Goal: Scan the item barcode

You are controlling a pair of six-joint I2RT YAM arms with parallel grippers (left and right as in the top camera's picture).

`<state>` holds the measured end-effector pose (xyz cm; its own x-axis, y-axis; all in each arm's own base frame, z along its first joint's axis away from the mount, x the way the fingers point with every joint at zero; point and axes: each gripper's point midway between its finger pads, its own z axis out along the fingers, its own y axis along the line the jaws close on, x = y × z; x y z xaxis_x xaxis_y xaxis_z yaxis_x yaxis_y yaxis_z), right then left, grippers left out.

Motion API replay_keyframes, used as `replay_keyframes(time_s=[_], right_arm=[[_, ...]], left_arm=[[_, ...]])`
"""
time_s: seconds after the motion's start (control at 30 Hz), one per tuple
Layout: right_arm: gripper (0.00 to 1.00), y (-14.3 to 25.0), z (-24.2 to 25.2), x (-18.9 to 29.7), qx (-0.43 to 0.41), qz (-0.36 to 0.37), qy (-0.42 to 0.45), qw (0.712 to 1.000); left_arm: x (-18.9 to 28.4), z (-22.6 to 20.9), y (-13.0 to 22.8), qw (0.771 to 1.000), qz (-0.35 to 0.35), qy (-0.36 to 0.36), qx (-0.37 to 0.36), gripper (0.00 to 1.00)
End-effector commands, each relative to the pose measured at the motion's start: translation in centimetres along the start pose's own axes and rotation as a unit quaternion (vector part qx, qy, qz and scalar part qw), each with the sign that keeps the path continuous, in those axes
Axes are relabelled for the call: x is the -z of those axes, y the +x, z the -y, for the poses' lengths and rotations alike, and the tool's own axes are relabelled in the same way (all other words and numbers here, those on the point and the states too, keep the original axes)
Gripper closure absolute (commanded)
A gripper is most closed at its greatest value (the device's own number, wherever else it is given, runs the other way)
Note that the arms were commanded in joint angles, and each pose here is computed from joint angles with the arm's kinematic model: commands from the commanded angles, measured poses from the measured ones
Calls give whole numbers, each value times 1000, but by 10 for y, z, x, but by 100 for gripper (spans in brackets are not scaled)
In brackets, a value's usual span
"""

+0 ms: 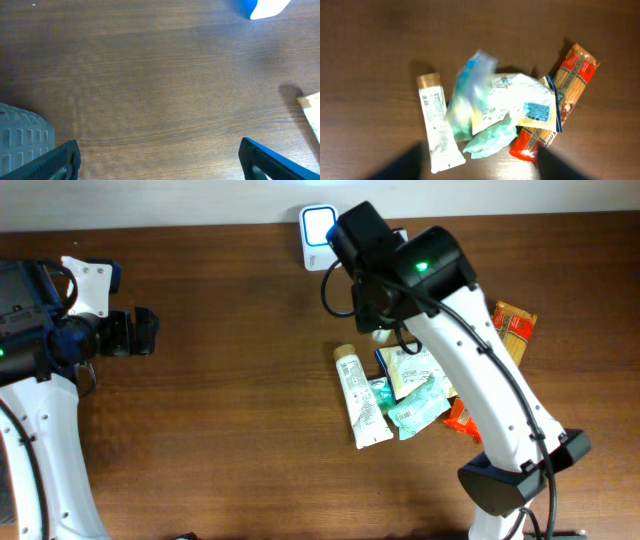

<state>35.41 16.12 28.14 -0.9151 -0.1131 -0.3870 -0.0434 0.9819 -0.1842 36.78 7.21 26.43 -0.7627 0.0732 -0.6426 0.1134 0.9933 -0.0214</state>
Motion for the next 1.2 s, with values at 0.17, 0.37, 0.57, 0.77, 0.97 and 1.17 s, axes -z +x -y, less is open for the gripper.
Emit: replay_keyframes(time_s=[0.17, 0.37, 0.57, 0.77, 0.97, 1.17], right_arm=[[2, 9, -8, 3, -4, -17, -29, 999], [1, -11, 4, 34, -82, 58, -48, 994], [1, -76, 36, 95, -1, 263, -96, 960], [1, -33, 124, 78, -99, 314, -119, 937], [1, 75, 176, 46, -171, 449, -68, 874], [1, 138, 170, -14, -186, 524, -36, 830]], left_arm=[[0, 3, -2, 1000, 3, 7, -7, 1], [0, 3, -2, 1000, 3, 7, -7, 1], [0, 3, -2, 1000, 3, 7, -7, 1], [0, 3, -2, 1000, 3, 7, -7, 1], [0, 3, -2, 1000, 3, 7, -7, 1], [0, 3, -2, 1000, 3, 7, -7, 1]])
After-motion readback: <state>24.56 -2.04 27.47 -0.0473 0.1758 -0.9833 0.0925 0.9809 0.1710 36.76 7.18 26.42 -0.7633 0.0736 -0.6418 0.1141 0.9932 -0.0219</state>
